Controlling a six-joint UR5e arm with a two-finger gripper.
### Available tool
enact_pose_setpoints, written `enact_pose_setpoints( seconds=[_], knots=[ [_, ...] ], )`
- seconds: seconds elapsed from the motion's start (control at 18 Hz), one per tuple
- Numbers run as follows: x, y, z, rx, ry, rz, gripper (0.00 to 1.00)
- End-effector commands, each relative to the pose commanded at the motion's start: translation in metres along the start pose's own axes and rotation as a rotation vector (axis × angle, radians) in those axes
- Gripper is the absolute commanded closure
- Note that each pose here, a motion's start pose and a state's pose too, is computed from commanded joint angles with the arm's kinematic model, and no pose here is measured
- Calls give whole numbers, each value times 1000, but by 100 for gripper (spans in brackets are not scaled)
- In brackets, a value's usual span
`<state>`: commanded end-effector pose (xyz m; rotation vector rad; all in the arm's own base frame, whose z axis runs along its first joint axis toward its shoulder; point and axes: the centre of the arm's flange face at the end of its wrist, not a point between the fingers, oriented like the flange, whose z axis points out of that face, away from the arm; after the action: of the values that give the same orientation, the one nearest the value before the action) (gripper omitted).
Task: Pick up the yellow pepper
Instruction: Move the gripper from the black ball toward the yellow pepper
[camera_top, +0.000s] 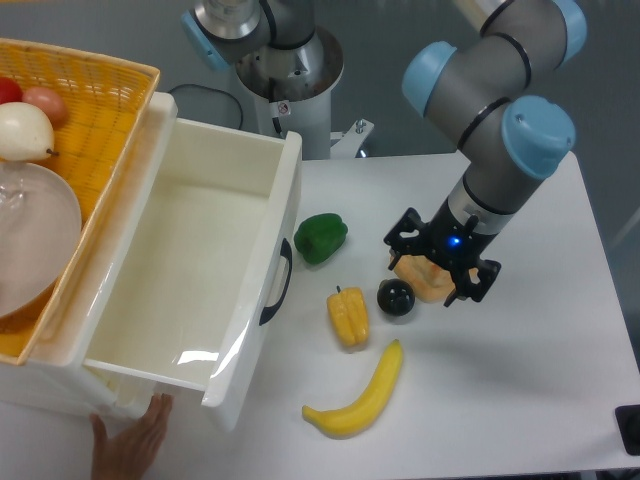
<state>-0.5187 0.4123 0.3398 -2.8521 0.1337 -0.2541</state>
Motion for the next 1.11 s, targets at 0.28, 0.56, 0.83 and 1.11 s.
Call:
enact_pose_setpoints(
  seconds=[0.28,0.56,0.83,1.11],
  knots=[
    [0,-1,2,1,-4,14,0],
    [11,3,19,-6,15,3,0],
    [19,-2,33,-8,14,-94,0],
    [27,-5,49,-27,35,-271,0]
  ],
)
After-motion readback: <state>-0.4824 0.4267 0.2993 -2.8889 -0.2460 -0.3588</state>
